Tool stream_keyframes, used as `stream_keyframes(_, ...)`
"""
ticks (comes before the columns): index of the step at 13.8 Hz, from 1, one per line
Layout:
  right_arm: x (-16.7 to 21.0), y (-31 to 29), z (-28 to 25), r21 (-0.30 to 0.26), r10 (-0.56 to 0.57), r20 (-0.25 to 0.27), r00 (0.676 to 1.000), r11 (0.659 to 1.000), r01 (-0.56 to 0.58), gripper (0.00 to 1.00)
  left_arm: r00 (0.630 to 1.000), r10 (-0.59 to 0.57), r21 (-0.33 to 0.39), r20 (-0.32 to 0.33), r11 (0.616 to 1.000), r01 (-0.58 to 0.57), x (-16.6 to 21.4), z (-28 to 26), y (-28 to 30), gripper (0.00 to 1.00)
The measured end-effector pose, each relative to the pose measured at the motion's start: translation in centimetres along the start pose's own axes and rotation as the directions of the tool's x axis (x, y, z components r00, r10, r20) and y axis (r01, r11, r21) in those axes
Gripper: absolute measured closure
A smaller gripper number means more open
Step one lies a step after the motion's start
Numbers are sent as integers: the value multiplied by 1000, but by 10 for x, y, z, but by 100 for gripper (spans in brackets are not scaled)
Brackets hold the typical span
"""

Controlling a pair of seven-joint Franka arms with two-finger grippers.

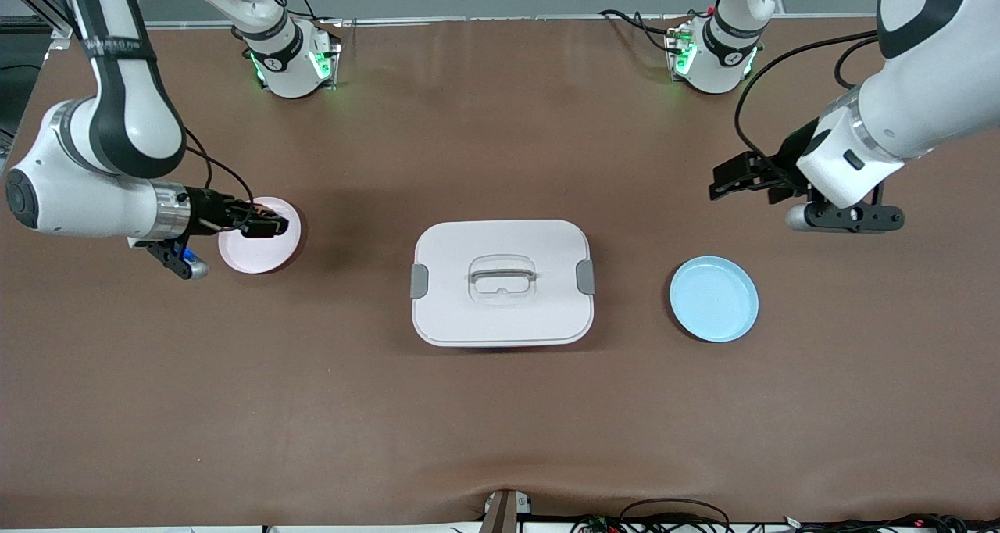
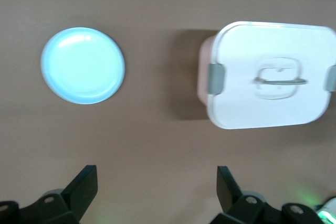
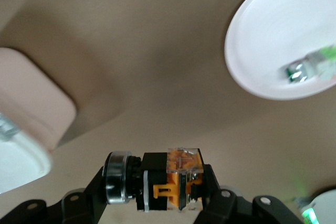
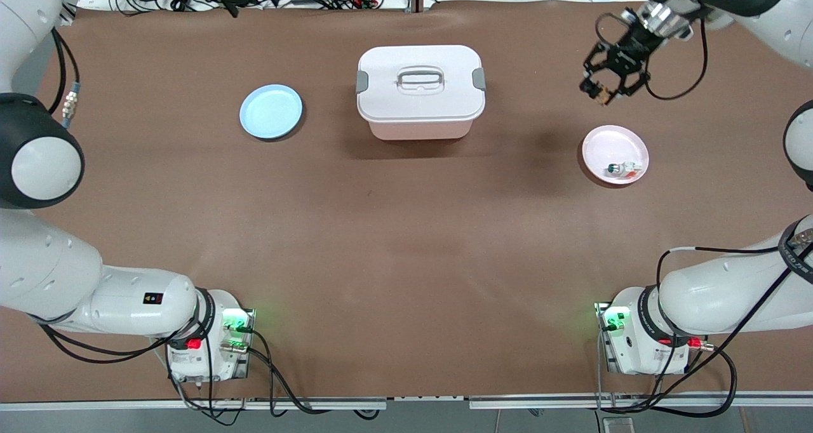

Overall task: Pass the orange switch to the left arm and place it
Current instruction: 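Lift the switch over the box with the right gripper while the left gripper approaches, then close the left gripper on the switch while the right gripper holds it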

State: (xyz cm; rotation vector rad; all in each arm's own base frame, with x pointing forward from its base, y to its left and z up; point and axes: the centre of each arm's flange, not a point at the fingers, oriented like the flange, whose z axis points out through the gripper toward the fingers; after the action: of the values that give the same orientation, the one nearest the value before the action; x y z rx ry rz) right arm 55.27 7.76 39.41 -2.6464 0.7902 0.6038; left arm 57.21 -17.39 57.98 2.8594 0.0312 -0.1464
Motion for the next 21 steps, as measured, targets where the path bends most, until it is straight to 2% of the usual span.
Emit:
stream_keyframes(4,-89,-112,-12,12,128,-39,991,992,-128,27,1000,22,-102,6,995,-21,7,22,31,0)
stream_keyframes(7,-130,-158,-15,46,212,-31,977,976,-211,27,1000,8,-209,18,978,-4,9,33,45,0)
stream_keyframes(10,-146,-194,-13,86,308,27,951,947,-309,27,999,4,-304,31,953,5,5,40,64,0)
stream_keyframes(12,-152,-222,-3,92,370,45,928,924,-372,27,999,11,-350,40,937,3,-1,49,81,0)
stream_keyframes(14,-151,-255,10,116,447,52,893,886,-450,27,999,10,-393,33,919,3,-5,57,96,0)
stream_keyframes(16,-146,-284,21,165,512,77,856,840,-517,27,1000,-3,-433,17,901,10,-7,62,108,0)
stream_keyframes(21,-155,-314,35,220,570,124,812,782,-583,27,999,-23,-475,-46,880,-1,-11,90,128,0)
